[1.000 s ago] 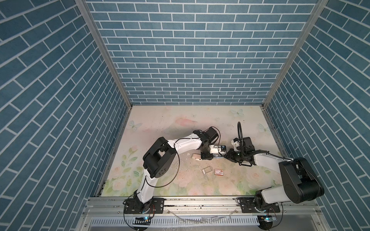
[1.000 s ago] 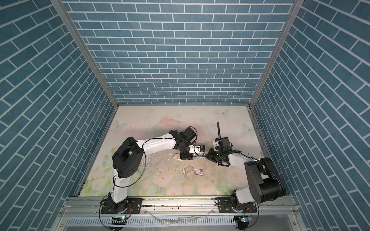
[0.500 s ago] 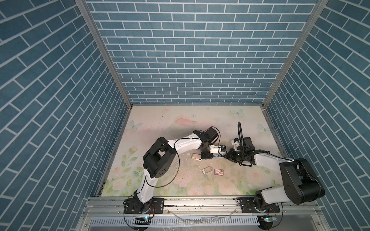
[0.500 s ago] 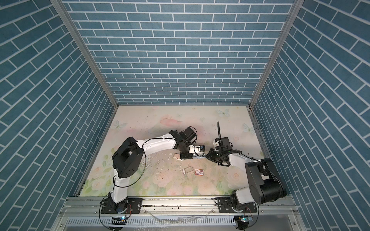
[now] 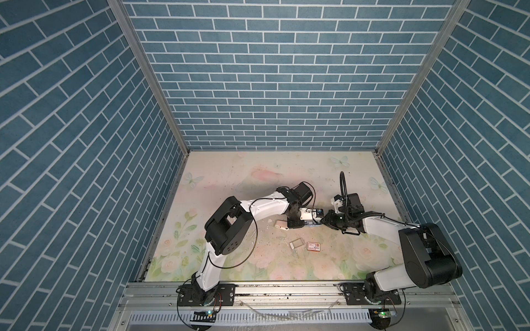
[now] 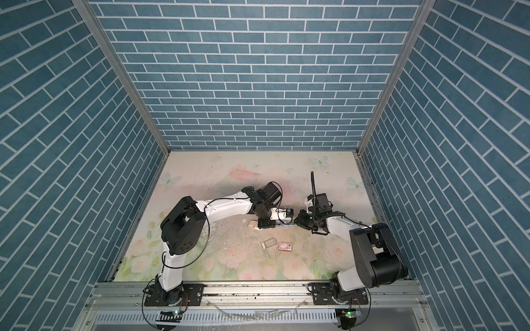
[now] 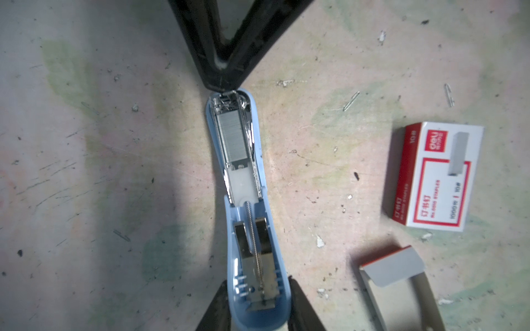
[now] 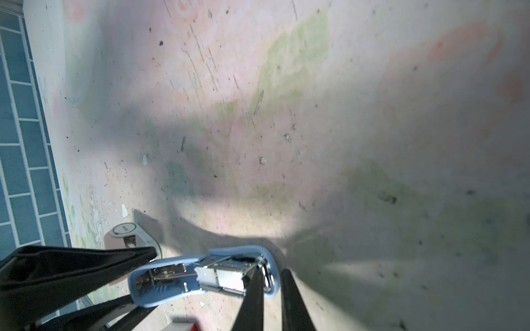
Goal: Load the staples into the stapler
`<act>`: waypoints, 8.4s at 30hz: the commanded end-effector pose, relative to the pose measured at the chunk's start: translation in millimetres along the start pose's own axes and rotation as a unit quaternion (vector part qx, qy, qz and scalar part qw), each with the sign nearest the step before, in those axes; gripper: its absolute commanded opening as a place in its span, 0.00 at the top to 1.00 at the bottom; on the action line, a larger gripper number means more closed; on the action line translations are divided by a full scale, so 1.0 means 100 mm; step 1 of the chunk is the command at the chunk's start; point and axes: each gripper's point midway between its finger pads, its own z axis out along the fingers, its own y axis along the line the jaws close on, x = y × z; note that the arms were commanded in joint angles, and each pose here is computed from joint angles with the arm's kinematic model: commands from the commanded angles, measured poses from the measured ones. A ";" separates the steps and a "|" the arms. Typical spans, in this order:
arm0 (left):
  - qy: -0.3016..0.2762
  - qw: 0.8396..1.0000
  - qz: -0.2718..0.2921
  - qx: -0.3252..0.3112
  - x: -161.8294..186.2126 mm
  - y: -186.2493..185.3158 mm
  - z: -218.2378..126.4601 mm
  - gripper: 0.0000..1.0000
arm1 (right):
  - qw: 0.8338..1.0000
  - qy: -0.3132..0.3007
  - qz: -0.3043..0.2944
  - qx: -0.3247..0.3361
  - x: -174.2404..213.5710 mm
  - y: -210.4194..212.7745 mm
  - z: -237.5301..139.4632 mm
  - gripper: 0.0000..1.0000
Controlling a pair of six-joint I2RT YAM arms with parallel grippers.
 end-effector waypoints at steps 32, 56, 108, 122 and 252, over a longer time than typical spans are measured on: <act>-0.011 1.000 -0.003 -0.001 -0.10 0.03 -0.04 0.76 | 0.999 0.032 -0.002 0.006 0.15 -0.10 0.07 0.92; -0.002 1.000 -0.008 0.007 -0.16 0.07 -0.02 0.81 | 0.999 0.044 0.002 0.005 0.25 -0.15 0.10 1.00; -0.026 0.999 -0.007 0.031 -0.53 0.08 0.09 0.79 | 0.999 0.029 0.008 -0.009 0.27 -0.14 0.11 1.00; -0.013 0.999 -0.001 0.032 -0.52 0.12 0.17 0.81 | 1.000 0.016 0.011 0.005 0.26 -0.19 0.07 1.00; 0.140 0.987 0.080 0.004 -0.38 0.09 0.01 0.65 | 0.969 -0.200 0.036 0.141 0.17 -0.49 -1.13 1.00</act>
